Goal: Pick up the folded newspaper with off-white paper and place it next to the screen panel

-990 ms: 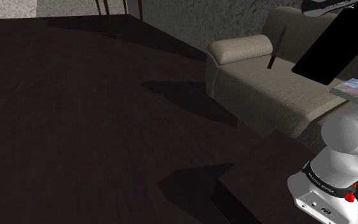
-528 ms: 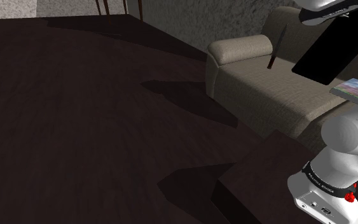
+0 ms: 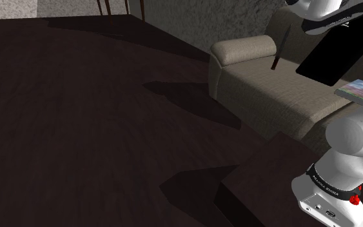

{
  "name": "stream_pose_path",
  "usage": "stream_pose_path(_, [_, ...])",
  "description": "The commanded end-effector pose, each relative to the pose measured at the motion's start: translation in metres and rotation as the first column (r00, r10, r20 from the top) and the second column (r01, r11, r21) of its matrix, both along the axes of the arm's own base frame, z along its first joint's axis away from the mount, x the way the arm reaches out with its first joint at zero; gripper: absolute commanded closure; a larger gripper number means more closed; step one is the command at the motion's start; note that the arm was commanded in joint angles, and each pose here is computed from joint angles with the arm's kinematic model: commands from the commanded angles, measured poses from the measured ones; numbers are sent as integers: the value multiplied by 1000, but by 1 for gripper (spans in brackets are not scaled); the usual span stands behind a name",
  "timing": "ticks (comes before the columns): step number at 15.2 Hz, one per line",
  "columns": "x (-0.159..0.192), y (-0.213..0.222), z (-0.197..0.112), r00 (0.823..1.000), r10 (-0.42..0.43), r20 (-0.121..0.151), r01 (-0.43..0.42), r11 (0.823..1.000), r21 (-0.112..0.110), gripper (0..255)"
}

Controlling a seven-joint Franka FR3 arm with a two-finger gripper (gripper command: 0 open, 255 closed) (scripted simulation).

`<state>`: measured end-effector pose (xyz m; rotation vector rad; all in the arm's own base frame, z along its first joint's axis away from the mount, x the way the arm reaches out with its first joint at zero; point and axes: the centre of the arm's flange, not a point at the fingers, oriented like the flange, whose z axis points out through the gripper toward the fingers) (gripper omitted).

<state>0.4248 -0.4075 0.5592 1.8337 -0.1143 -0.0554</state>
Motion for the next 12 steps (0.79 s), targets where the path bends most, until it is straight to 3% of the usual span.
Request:
stream_pose_path(1, [1,0,-11,1000,0,0,0,1000,0,255])
stream_pose_path(12, [1,0,-69,1000,0,0,0,1000,0,255])
